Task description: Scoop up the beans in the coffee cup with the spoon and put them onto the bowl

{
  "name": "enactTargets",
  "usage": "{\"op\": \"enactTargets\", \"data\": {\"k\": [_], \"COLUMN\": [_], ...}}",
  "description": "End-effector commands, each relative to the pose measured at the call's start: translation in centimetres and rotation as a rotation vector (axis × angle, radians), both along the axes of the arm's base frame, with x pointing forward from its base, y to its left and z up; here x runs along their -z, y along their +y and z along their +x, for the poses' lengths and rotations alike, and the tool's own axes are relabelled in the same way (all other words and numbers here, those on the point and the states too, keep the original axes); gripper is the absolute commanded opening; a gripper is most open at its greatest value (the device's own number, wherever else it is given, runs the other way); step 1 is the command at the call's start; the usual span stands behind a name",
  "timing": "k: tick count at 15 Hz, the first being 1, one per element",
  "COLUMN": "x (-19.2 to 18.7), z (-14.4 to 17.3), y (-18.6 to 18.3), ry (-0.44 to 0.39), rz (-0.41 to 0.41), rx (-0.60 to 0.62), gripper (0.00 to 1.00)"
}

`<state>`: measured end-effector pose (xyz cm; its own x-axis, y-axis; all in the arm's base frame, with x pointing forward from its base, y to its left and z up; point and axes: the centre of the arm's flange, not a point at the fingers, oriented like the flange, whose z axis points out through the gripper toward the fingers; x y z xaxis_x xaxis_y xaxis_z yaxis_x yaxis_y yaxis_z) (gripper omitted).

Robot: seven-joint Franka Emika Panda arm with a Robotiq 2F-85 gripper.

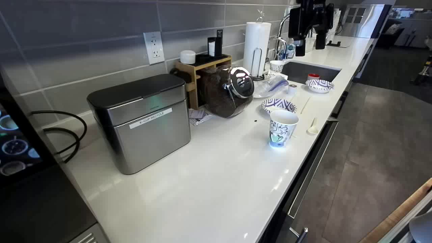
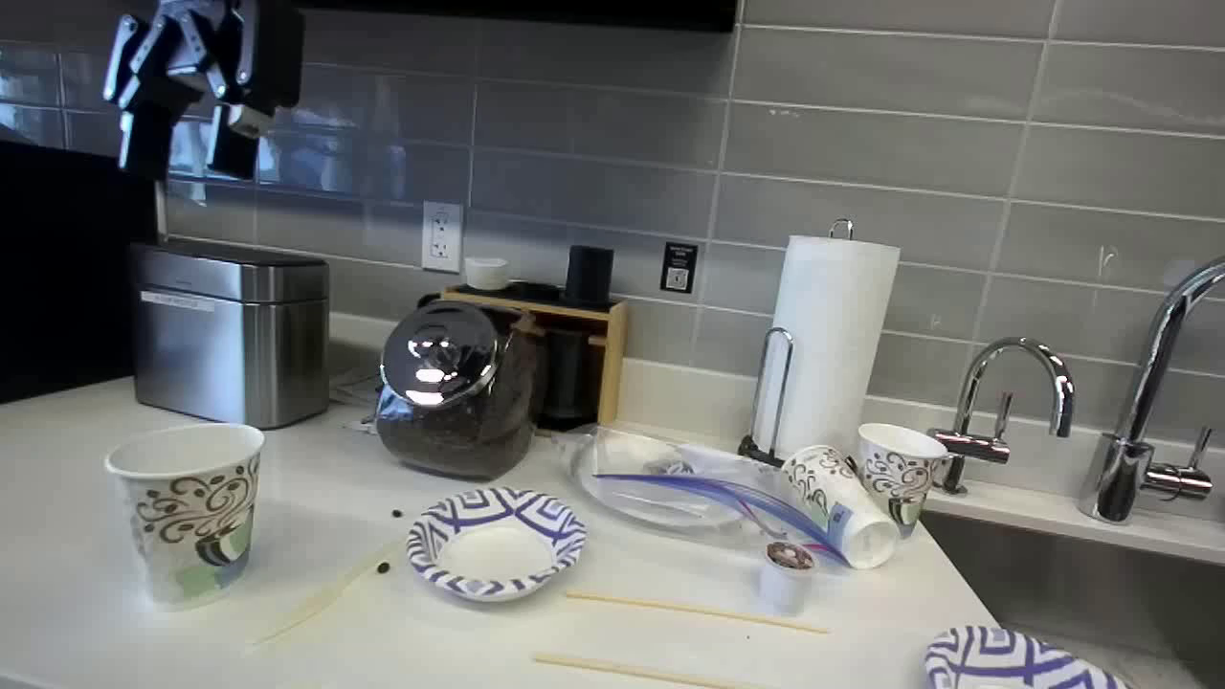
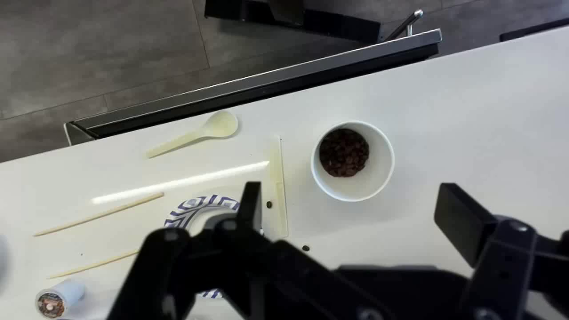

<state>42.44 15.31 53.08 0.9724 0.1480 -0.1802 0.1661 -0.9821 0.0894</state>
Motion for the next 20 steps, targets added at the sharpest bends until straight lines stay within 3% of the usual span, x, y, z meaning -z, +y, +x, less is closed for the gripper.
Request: {"op": "enactTargets", "data": {"k": [1,5,10,16,17,20], "x": [0.0,0.0,3.7,7.7,6.3,6.5], "z": [0.0,0.0,-2.5,-4.3,-1.8,-2.0], "y": [0.0,0.0,-4.6,-11.4,-9.6,-10.1], "ry": [0.0,0.0,0.003,-0.175,-0.122,-0.127], "rz": [0.0,0.0,-0.049,-0.026,-0.021,-0.019], "rx": [0.0,0.0,0.279,0.518,0.444,0.452], "gripper": [1.0,1.0,1.0,1.0,1.0,1.0]}}
